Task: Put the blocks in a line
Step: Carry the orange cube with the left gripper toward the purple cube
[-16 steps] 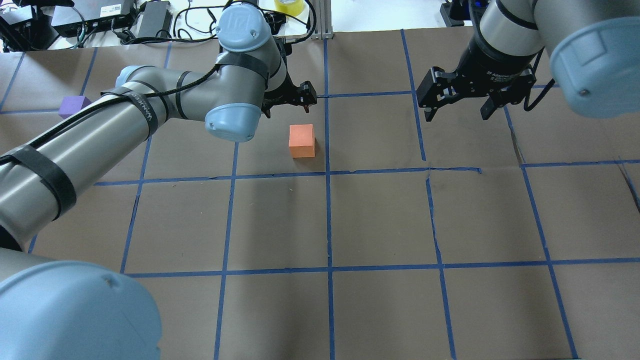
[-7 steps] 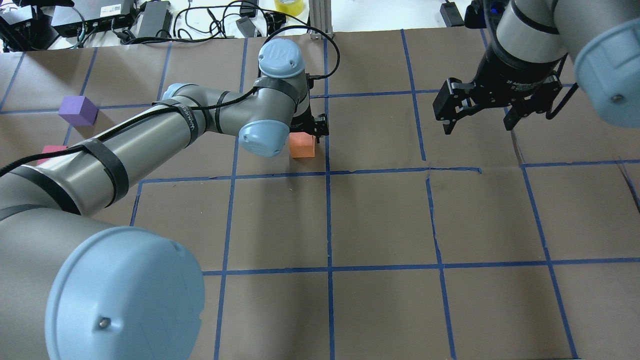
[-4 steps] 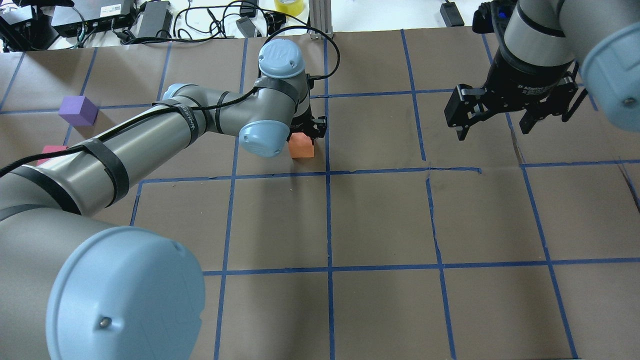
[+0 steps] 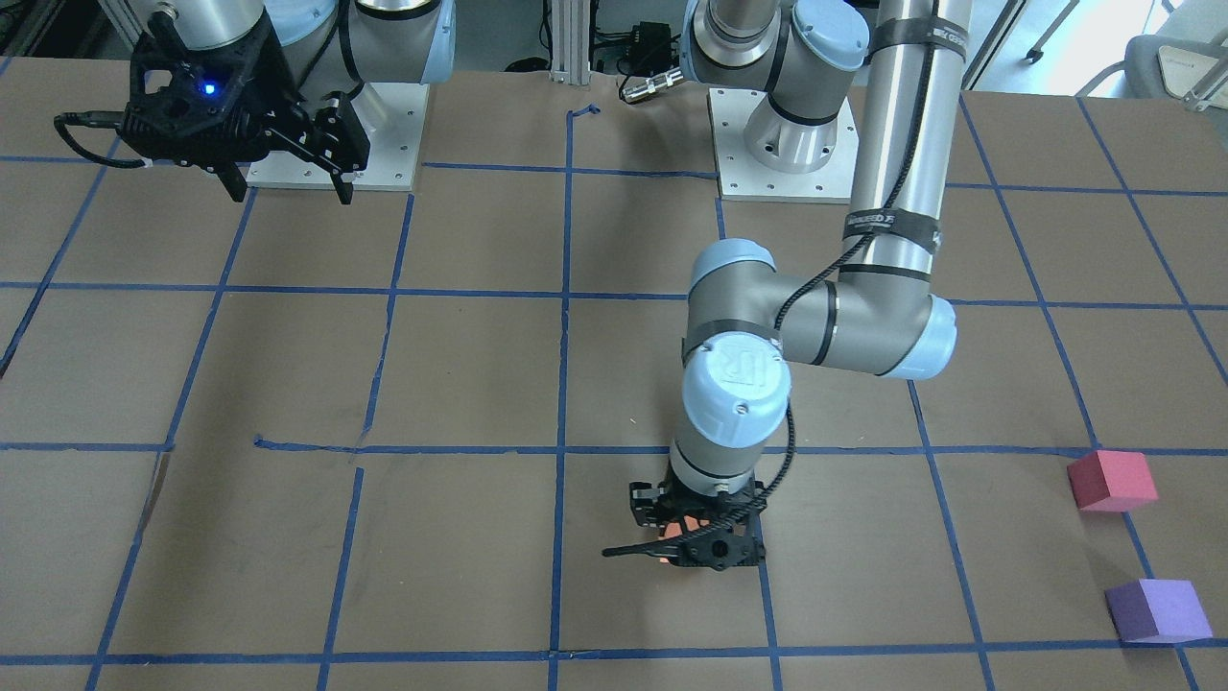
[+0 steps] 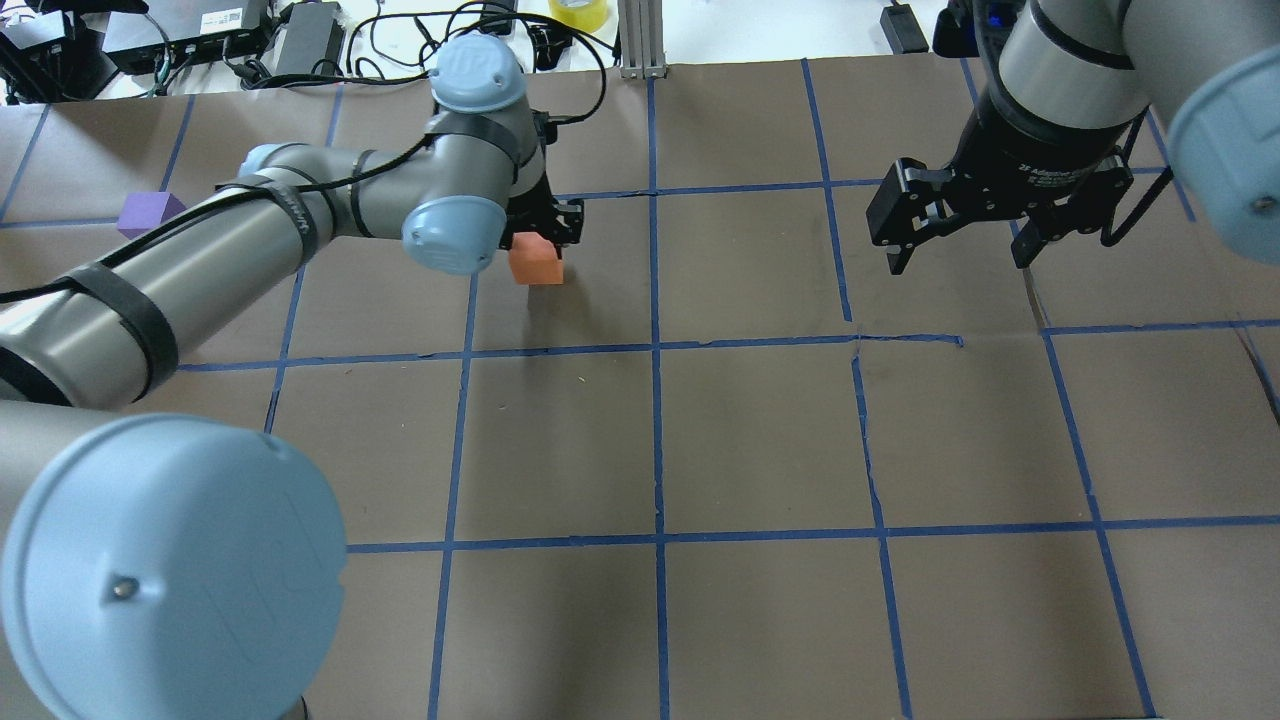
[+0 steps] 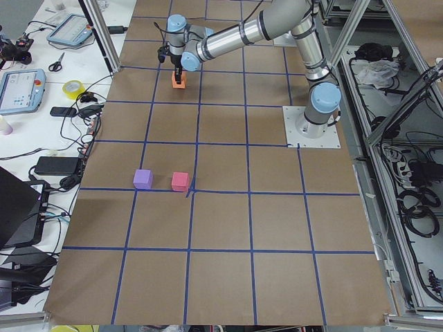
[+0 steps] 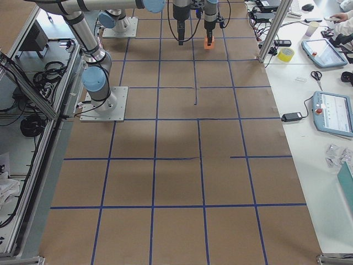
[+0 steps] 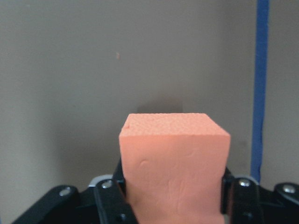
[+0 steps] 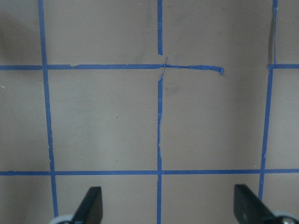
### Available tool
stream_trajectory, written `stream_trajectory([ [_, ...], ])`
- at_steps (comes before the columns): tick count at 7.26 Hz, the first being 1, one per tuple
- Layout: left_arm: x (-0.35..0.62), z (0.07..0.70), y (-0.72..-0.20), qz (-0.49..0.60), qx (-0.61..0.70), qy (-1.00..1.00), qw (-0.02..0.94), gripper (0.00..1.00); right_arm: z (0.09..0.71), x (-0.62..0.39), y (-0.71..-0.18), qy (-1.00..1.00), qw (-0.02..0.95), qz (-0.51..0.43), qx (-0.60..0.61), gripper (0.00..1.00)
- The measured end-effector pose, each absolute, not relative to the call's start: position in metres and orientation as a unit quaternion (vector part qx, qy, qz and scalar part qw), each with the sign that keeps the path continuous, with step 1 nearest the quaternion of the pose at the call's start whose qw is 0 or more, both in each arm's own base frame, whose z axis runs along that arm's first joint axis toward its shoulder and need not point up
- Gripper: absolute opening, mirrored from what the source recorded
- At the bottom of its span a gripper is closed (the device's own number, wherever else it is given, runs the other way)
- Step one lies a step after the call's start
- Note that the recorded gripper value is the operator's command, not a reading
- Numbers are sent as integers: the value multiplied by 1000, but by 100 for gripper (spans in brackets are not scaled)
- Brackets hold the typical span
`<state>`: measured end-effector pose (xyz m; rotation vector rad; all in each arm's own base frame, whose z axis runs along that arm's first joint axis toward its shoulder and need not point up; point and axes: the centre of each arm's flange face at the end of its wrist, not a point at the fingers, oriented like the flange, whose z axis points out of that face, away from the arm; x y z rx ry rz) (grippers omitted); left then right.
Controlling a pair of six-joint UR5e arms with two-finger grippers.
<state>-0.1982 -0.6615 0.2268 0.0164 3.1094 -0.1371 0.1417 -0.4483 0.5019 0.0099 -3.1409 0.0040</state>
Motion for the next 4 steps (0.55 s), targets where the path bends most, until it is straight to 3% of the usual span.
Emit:
stream_trajectory([
  [4,27,279,-682,-48,66,996,43,0,495,139,-451,-1000,2,-5,1,100],
])
